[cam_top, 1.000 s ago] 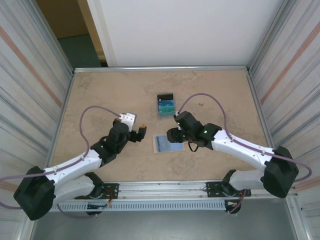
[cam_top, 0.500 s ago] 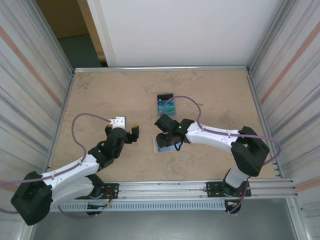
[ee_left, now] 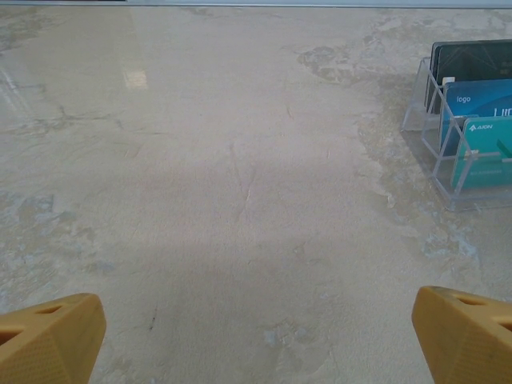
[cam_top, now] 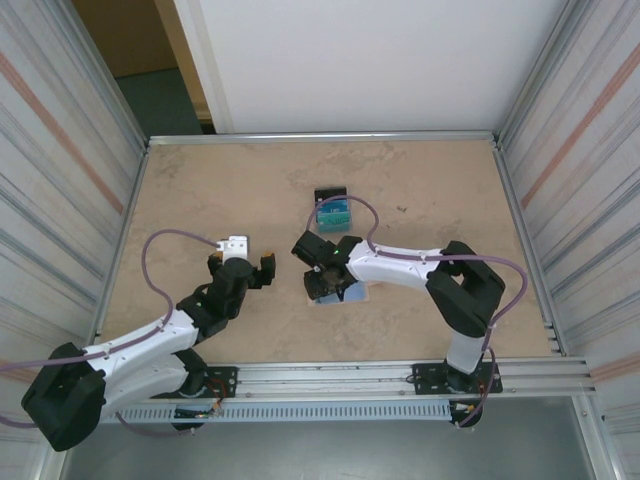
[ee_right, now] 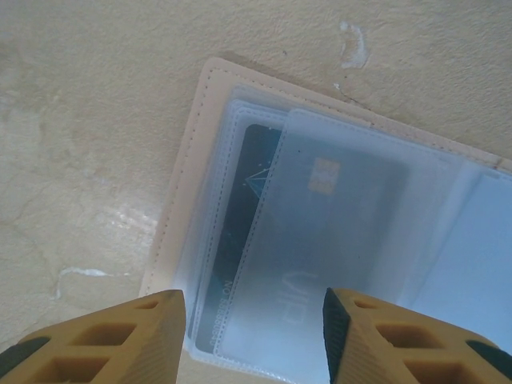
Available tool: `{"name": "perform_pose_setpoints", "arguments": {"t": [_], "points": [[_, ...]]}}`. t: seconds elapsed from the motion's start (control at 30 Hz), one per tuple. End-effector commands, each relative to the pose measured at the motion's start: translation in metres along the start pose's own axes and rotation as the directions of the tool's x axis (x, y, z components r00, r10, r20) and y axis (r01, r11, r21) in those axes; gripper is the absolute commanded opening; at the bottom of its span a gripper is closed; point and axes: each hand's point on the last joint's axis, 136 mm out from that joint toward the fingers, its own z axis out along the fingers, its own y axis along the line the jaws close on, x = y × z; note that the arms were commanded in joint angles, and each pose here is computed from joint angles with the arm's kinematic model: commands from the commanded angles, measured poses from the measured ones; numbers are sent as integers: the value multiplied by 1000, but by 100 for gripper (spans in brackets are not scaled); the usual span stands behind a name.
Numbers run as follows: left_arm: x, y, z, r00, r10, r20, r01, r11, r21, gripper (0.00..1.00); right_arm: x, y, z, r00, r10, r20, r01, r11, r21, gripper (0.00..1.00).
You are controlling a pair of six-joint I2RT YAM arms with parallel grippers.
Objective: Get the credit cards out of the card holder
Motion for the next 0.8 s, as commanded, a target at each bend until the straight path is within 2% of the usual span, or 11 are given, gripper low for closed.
{"name": "perform_pose_setpoints", "arguments": {"t": [0.0, 0.77], "points": [[-1, 8, 0, 1000, -13, 9, 14, 999, -43, 99, 3, -1, 4, 999, 2, -33, -2, 1000, 22, 48], [-5, 7, 1, 1000, 29, -7, -29, 998, -54, 99, 24, -22, 28, 995, 31, -100, -21, 995, 102, 36]]}}
